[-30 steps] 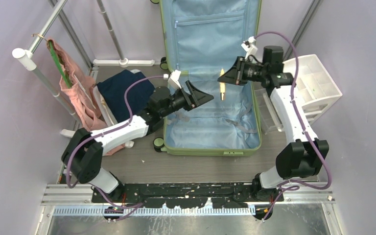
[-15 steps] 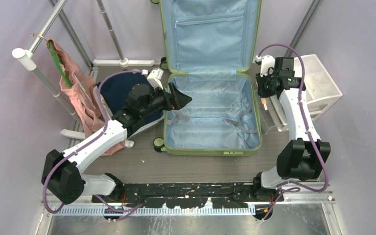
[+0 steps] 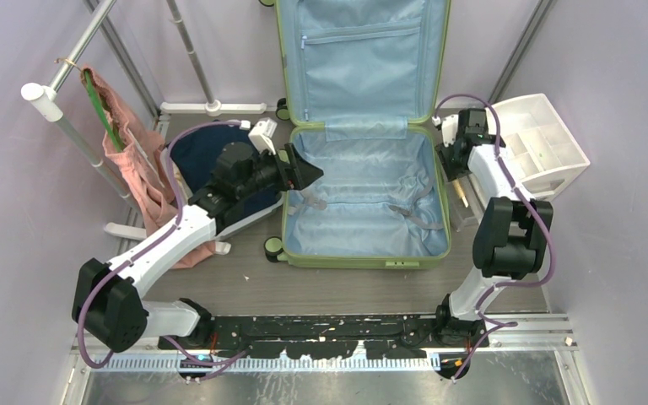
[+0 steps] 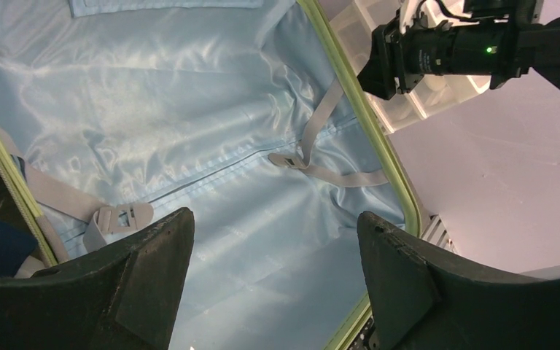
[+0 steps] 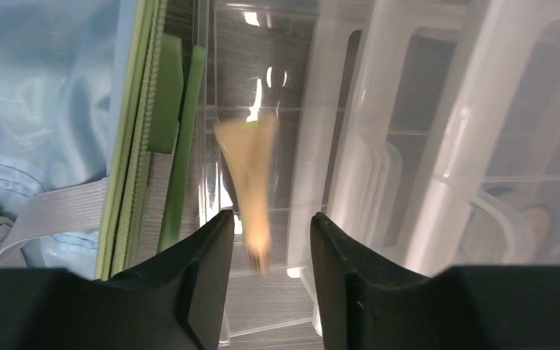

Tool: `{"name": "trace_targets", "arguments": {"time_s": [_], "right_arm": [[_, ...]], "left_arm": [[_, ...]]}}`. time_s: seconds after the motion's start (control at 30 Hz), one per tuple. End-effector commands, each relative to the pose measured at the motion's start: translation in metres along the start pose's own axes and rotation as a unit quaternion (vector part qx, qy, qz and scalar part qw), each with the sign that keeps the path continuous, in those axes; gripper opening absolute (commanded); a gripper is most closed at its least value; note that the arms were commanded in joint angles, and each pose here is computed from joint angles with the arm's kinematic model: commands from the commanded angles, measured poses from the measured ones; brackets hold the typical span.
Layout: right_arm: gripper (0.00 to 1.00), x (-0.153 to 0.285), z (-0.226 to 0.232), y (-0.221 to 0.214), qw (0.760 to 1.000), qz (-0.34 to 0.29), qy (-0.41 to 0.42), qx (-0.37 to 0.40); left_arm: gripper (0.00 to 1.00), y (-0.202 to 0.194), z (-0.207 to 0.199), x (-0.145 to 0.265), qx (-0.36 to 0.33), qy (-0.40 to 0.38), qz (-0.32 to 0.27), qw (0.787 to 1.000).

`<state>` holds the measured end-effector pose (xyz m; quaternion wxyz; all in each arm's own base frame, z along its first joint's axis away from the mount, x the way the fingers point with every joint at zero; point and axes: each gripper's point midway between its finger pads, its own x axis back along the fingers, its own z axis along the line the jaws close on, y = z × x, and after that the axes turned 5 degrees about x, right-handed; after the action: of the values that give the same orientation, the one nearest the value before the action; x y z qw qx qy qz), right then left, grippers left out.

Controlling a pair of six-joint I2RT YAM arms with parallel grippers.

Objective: Open, take out, and arrange the luggage
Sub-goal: Place the personal item in the drawer, then close the drawer of the storage box.

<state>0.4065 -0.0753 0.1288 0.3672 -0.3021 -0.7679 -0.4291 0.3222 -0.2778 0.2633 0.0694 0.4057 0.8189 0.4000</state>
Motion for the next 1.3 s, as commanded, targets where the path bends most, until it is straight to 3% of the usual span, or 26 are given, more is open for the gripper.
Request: {"name": "trace_targets", "arguments": {"time_s": [0.0, 0.07, 0.17, 0.43, 0.6, 0.83, 1.27], "right_arm": [[0.58, -0.001, -0.009, 0.003, 1.000, -0.001, -0.019, -0.008], [0.67, 0.003, -0.007, 0.000, 1.000, -0.001, -0.010, -0.018], [0.67, 0.012, 0.000, -0.006, 0.999, -0.003, 0.025, -0.036], [0.23, 0.027, 0.031, -0.036, 0.989, 0.014, 0.133, -0.065], [0.11, 0.027, 0.053, -0.046, 0.982, 0.021, 0.180, -0.057], [0.06, 0.017, 0.064, -0.053, 0.978, 0.026, 0.198, -0.058], [0.07, -0.035, 0.034, -0.039, 0.992, -0.025, 0.097, -0.081]], "left_arm": [[0.83, 0.014, -0.009, 0.011, -0.015, -0.018, -0.017, 1.000], [0.83, 0.016, -0.009, 0.013, -0.015, -0.017, -0.019, 1.000], [0.83, 0.016, -0.007, 0.015, -0.014, -0.015, -0.021, 1.000], [0.83, 0.017, -0.002, 0.013, -0.009, -0.010, -0.022, 1.000], [0.83, 0.018, -0.002, 0.008, 0.000, -0.014, -0.018, 1.000], [0.83, 0.017, -0.002, 0.007, 0.014, -0.014, -0.017, 1.000], [0.82, 0.018, -0.002, 0.012, 0.033, -0.006, -0.023, 0.999]]}}
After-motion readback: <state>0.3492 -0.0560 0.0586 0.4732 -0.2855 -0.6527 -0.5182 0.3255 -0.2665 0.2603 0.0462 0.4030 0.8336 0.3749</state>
